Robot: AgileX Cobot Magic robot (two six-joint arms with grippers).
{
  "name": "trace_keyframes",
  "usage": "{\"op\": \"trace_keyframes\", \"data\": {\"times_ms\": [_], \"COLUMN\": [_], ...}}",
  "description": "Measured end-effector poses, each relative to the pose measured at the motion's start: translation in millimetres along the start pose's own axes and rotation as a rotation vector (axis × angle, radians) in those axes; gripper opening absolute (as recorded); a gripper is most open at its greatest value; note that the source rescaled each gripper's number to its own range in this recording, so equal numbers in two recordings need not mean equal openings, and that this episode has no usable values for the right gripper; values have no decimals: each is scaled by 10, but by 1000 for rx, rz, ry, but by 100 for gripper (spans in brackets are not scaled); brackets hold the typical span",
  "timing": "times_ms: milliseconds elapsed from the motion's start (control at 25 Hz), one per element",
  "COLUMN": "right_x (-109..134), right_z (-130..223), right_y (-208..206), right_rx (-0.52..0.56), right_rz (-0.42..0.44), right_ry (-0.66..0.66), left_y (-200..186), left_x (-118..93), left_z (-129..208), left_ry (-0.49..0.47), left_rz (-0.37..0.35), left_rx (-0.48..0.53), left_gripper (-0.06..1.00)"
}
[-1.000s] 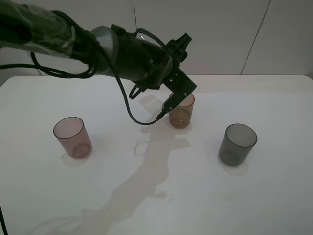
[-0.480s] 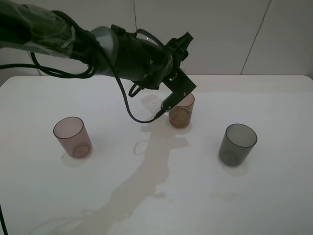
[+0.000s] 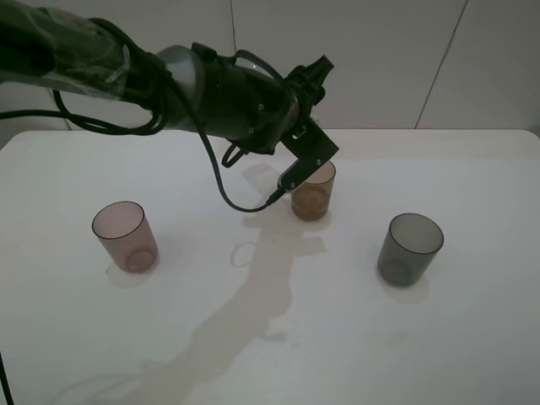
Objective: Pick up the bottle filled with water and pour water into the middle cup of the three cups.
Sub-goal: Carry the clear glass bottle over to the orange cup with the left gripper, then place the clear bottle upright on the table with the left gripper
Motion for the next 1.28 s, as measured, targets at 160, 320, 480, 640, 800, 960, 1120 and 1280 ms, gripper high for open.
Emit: {"op": "trace_keyframes", "data": {"times_ms": [160, 320, 480, 640, 800, 960, 1120, 1280], "right_x": [0, 0, 0, 0, 0, 0, 0, 0], "right_z": [0, 0, 0, 0, 0, 0, 0, 0], "right_y": [0, 0, 0, 0, 0, 0, 0, 0], "right_rx": [0, 0, 0, 0, 0, 0, 0, 0], "right_rz": [0, 0, 0, 0, 0, 0, 0, 0], "right_ry": [0, 0, 0, 0, 0, 0, 0, 0], "left_y": [0, 0, 0, 0, -44, -126, -187, -176], "left_x": [0, 0, 0, -17, -19, 27, -9, -175], "left_z": [0, 0, 0, -9, -28, 43, 244, 535], "left_ry": [1, 1, 1, -31, -277, -584, -1046, -1484], "left_rz": [0, 0, 0, 11, 38, 50, 92, 143], "left_rx": [0, 0, 0, -6, -40, -45, -35, 23], "left_gripper": [1, 1, 1, 1, 1, 1, 1, 1]}}
Point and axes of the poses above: a point on each arm's last joint axis where the gripper is mounted, y pointing out along that axis toward the gripper, x along the wrist's bending axis when the last joint is at zero, z = x × y, the point moved 6 cm from there along y, pointing out along that axis toward the gripper, and after that the axes turned 7 degrees about y, right-handed, at the moved point
